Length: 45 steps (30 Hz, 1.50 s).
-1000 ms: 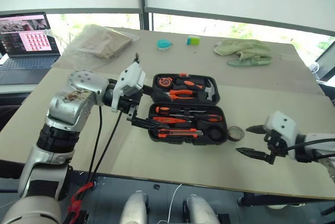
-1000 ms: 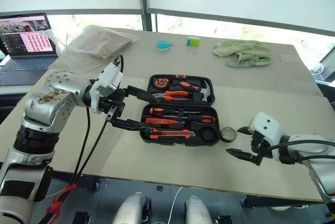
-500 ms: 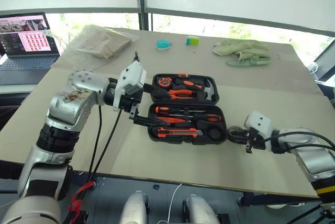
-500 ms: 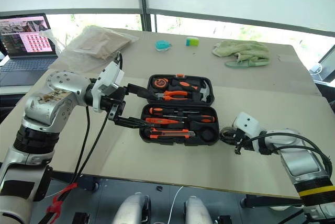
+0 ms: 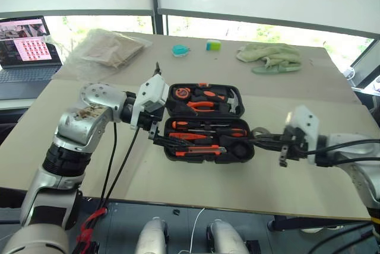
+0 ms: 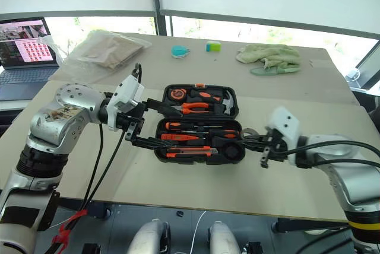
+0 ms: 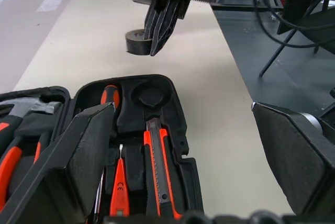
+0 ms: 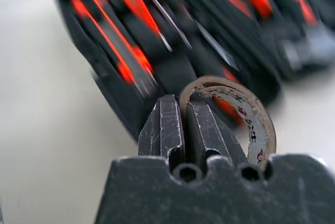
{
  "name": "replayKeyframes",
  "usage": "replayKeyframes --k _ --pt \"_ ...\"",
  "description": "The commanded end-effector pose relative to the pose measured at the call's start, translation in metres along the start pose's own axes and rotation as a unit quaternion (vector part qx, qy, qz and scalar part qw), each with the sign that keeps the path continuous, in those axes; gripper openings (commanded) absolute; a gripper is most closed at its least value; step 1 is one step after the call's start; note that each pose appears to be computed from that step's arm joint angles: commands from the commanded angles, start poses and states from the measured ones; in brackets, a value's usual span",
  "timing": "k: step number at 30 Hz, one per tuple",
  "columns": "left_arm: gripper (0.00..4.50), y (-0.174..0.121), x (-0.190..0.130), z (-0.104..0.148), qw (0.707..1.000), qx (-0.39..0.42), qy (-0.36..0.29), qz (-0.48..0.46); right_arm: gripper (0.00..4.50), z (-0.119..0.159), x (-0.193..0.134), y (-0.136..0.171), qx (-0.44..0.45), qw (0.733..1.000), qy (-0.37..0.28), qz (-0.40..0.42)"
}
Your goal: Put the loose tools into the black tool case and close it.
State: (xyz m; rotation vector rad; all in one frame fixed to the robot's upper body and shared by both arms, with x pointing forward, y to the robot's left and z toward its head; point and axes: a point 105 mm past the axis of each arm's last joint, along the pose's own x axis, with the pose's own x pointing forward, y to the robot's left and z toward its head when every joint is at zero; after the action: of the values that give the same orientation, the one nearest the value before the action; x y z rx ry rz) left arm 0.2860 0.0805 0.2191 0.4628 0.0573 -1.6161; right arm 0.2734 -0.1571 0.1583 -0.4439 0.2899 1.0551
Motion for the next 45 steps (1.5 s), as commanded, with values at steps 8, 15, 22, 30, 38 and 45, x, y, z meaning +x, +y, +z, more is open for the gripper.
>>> replayKeyframes --k 8,15,22,30,38,45 --pt "4.5 0.003 -0.001 0.007 1.0 0.026 -0.001 0.001 0.03 -0.034 0.027 -0.002 -0.022 0.995 0.1 -0.015" --pt "4.5 0.003 -0.002 0.006 1.0 0.027 0.0 0.004 1.59 -0.03 0.026 0.006 -0.03 0.994 0.103 0.001" --pt "4.5 0.006 -0.006 0.003 1.0 0.021 0.006 0.016 4.07 0.006 0.007 0.012 -0.013 0.998 0.059 0.005" --pt "4.5 0.007 -0.004 0.004 0.999 0.025 0.004 0.02 4.07 0.001 -0.001 0.002 0.013 0.998 0.063 -0.029" --pt "4.5 0.008 -0.004 0.006 0.999 0.029 0.004 0.02 3.83 -0.021 0.008 -0.002 0.039 0.996 0.074 -0.031" --pt "4.5 0.008 -0.004 0.007 0.999 0.032 0.009 0.014 1.62 -0.044 0.014 -0.006 0.055 0.993 0.093 -0.039"
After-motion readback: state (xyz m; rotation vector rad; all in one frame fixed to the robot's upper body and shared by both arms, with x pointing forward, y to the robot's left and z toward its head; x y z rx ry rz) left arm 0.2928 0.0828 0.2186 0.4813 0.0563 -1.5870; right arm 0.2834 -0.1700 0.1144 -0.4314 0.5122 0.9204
